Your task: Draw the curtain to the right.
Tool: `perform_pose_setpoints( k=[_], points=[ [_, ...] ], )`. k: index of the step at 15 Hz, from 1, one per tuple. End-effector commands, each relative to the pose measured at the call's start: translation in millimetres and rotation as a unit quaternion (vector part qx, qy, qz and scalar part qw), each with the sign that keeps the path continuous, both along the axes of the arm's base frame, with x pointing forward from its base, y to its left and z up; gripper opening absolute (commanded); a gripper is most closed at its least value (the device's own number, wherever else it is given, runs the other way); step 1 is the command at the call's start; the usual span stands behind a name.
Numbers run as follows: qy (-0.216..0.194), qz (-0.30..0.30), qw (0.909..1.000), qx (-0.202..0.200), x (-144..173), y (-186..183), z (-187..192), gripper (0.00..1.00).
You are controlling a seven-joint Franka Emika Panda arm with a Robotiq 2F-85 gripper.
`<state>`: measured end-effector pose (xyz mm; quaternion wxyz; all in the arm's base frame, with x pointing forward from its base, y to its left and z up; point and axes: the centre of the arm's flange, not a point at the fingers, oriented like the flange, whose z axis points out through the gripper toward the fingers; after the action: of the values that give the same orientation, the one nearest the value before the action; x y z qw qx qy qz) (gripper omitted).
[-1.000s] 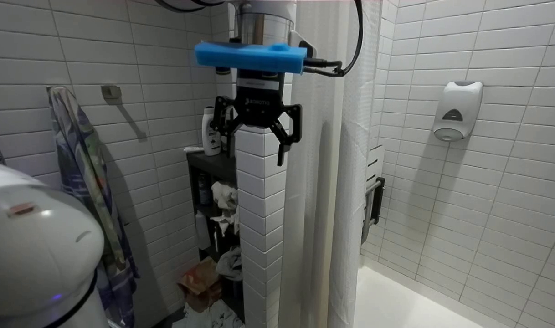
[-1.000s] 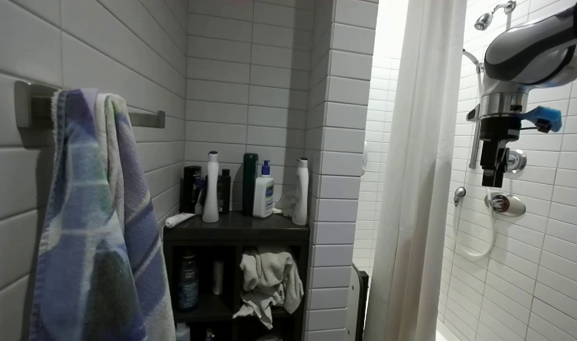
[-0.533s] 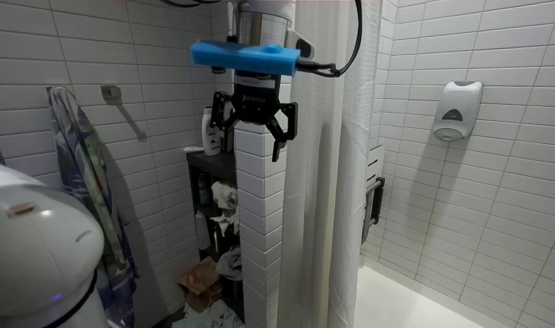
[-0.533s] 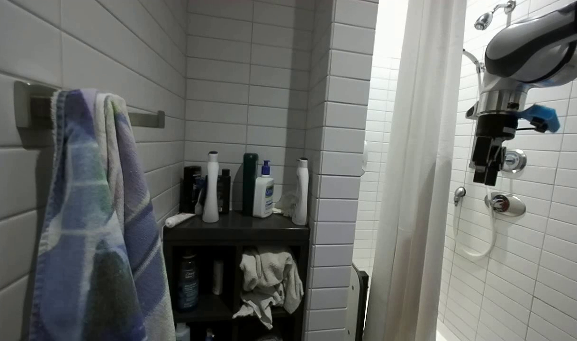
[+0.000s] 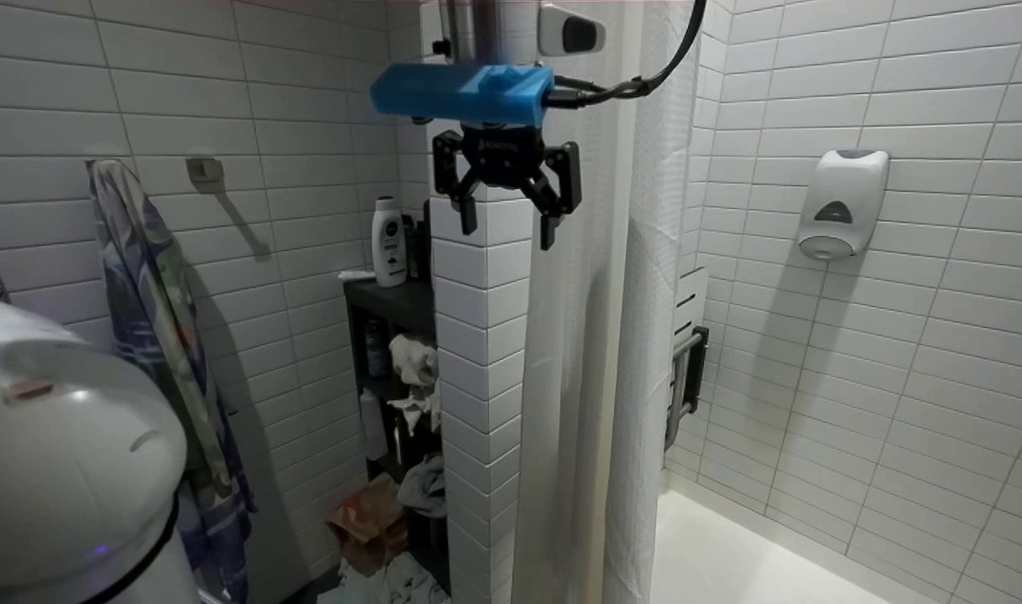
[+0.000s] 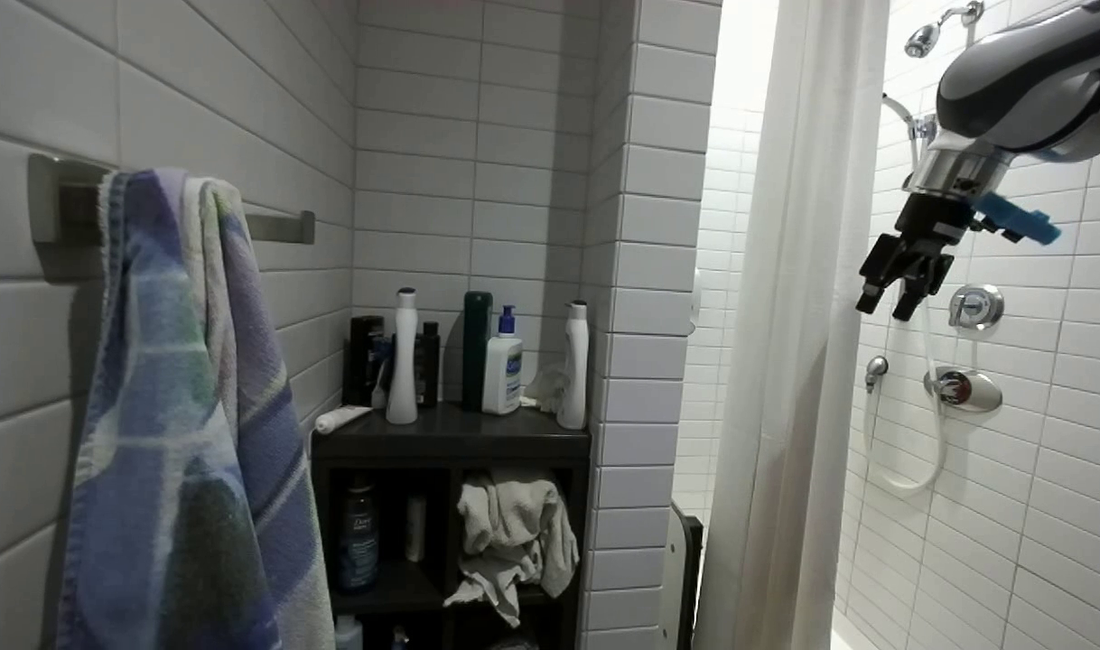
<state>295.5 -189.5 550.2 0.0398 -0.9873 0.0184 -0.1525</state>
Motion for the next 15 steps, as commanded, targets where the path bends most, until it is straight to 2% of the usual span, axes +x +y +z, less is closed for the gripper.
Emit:
perform_pose_setpoints(
  k=[1,7,11,15],
  points=[
    [-0.081,-0.055,0.9948,-0.026,-1.5,-23.9,11.0,1.0],
    [-0.214,-0.086,0.9711,-0.061,-0.8,-45.9,32.4,1.0],
    [-0.303,-0.095,0.9454,-0.073,6.2,-51.5,33.8,1.0],
    [-0.357,-0.102,0.9248,-0.085,9.9,-51.6,30.8,1.0]
  ],
)
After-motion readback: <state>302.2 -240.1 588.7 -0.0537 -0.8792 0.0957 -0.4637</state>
